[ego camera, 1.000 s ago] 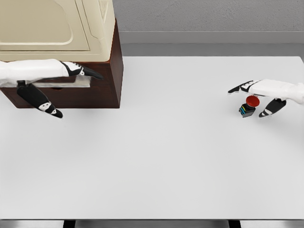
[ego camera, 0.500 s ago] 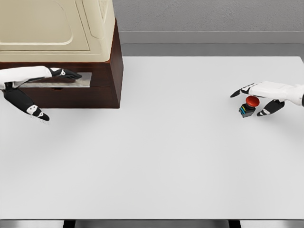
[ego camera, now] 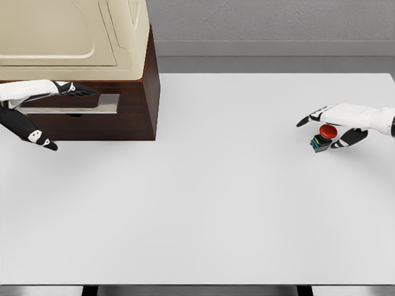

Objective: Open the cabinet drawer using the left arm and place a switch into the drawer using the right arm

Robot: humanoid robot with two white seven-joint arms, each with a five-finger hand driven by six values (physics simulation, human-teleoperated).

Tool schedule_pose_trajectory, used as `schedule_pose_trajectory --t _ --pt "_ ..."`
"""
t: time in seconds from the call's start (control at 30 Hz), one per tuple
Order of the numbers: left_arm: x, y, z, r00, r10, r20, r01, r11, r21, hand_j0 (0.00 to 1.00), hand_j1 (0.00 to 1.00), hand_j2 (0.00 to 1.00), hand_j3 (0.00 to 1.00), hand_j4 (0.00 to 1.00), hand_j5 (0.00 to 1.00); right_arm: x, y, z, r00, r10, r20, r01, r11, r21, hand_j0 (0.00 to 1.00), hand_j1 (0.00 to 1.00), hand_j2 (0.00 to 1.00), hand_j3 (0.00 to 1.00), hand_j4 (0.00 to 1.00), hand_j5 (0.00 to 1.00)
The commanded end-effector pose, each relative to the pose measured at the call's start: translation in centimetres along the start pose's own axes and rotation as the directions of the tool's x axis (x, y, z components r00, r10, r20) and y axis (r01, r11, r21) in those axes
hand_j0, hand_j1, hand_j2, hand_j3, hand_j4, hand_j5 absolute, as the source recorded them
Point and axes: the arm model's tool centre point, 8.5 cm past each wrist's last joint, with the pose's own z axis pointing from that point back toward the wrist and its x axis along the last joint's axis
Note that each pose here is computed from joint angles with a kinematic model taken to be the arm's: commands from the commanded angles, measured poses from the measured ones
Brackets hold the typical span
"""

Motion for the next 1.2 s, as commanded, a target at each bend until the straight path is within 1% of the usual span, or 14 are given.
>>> schedule_pose_trajectory --t 0.0,0.07,0.2,0.33,0.43,0.47,0.63,0.83,0.9,0.97,1.17 --pt "-0.1 0.0 0.1 1.0 0.01 -0.01 -0.01 1.0 0.002 1.0 1.0 1.0 1.0 1.0 1.0 0.4 -0.4 0.0 1.0 0.009 0.01 -0.009 1.0 -0.007 0.86 0.86 0.86 0.86 0.86 0.86" --pt "-0.3 -0.1 0.1 1.0 0.014 -0.014 -0.014 1.0 0.0 1.0 1.0 1.0 1.0 1.0 1.0 0.2 -0.3 0.2 1.0 0.008 0.004 -0.008 1.0 -0.004 0.83 0.83 0.83 0.83 0.83 0.83" --pt "-0.5 -0.3 0.1 1.0 0.021 -0.02 -0.021 1.0 -0.005 1.0 1.0 1.0 1.0 1.0 1.0 0.0 -0.1 0.5 1.0 0.006 -0.004 -0.006 1.0 0.001 0.83 0.83 0.83 0.83 0.83 0.83" --pt "-0.4 0.2 0.4 1.0 0.017 -0.02 -0.017 1.0 0.011 1.0 1.0 1.0 1.0 1.0 1.0 -0.1 0.3 0.7 1.0 0.006 -0.008 -0.006 1.0 0.014 0.82 0.82 0.82 0.82 0.82 0.82" --pt "-0.4 0.2 0.5 1.0 0.018 -0.022 -0.018 1.0 0.012 1.0 1.0 1.0 1.0 1.0 1.0 -0.1 0.4 0.7 1.0 0.007 -0.008 -0.007 1.0 0.019 0.78 0.78 0.78 0.78 0.78 0.78" --pt "-0.7 -0.1 0.4 0.999 0.026 -0.028 -0.026 1.0 0.006 1.0 1.0 1.0 1.0 1.0 1.0 -0.2 0.3 0.8 1.0 0.006 -0.009 -0.006 1.0 0.015 0.77 0.77 0.77 0.77 0.77 0.77" --pt "-1.0 -0.3 0.3 0.999 0.033 -0.037 -0.033 0.999 0.003 1.0 1.0 1.0 1.0 1.0 1.0 -0.2 0.3 0.8 1.0 0.007 -0.01 -0.007 1.0 0.016 0.7 0.7 0.7 0.7 0.7 0.7" --pt "-1.0 -0.4 0.2 0.999 0.039 -0.032 -0.039 0.999 0.0 1.0 1.0 1.0 1.0 1.0 1.0 -0.1 0.3 0.7 1.0 0.007 -0.008 -0.007 1.0 0.017 0.67 0.67 0.67 0.67 0.67 0.67" --pt "-1.3 -1.0 0.1 0.998 0.047 -0.035 -0.048 0.999 -0.012 1.0 1.0 1.0 1.0 1.0 1.0 -0.1 0.3 0.7 1.0 0.008 -0.008 -0.008 1.0 0.017 0.66 0.66 0.66 0.66 0.66 0.66" --pt "-1.3 -1.0 0.1 0.998 0.053 -0.033 -0.054 0.998 -0.011 1.0 1.0 1.0 1.0 1.0 1.0 -0.1 0.3 0.7 1.0 0.009 -0.007 -0.009 1.0 0.017 0.64 0.64 0.64 0.64 0.64 0.64" --pt "-1.8 -1.3 0.7 0.997 0.065 -0.053 -0.066 0.998 -0.017 1.0 1.0 1.0 1.0 1.0 1.0 -0.1 0.3 0.7 1.0 0.009 -0.006 -0.009 1.0 0.018 0.6 0.6 0.6 0.6 0.6 0.6"
